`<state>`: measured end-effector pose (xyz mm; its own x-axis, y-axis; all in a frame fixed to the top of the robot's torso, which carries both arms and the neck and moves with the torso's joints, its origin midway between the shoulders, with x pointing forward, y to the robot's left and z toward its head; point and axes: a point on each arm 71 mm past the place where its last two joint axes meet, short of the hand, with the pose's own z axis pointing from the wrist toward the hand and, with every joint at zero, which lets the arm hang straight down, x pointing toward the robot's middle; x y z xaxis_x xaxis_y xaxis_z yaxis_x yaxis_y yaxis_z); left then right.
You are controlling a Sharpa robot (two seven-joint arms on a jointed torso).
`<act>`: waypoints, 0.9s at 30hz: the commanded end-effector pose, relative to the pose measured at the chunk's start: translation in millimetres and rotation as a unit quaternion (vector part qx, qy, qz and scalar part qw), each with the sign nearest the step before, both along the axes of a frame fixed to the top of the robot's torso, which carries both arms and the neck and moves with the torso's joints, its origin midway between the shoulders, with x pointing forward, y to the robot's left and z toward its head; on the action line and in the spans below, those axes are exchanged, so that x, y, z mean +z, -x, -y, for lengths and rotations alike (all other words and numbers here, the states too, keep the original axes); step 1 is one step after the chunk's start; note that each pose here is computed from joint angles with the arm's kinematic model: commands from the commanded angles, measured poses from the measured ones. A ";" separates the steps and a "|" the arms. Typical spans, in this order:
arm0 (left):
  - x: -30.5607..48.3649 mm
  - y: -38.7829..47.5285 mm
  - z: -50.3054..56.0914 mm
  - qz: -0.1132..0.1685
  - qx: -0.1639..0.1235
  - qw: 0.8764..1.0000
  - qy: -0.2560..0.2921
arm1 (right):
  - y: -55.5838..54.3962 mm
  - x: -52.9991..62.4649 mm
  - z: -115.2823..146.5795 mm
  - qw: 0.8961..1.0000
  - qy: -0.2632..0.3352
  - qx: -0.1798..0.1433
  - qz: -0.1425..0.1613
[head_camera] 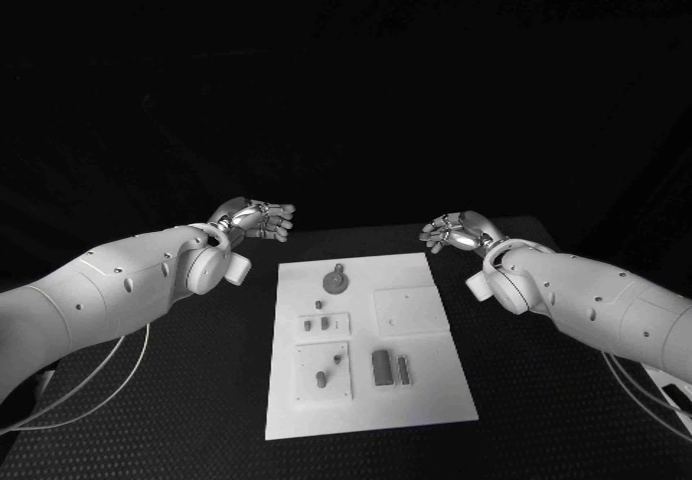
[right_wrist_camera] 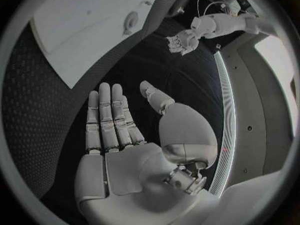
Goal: Assemble the parts on the task board
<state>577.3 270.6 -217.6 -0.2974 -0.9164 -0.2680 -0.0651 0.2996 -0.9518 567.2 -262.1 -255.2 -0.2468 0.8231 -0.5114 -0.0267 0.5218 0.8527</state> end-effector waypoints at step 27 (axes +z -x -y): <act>-7.4 12.1 9.2 0.030 0.049 0.996 0.061 | 3.7 -3.6 -13.2 0.987 -0.159 -0.028 -0.019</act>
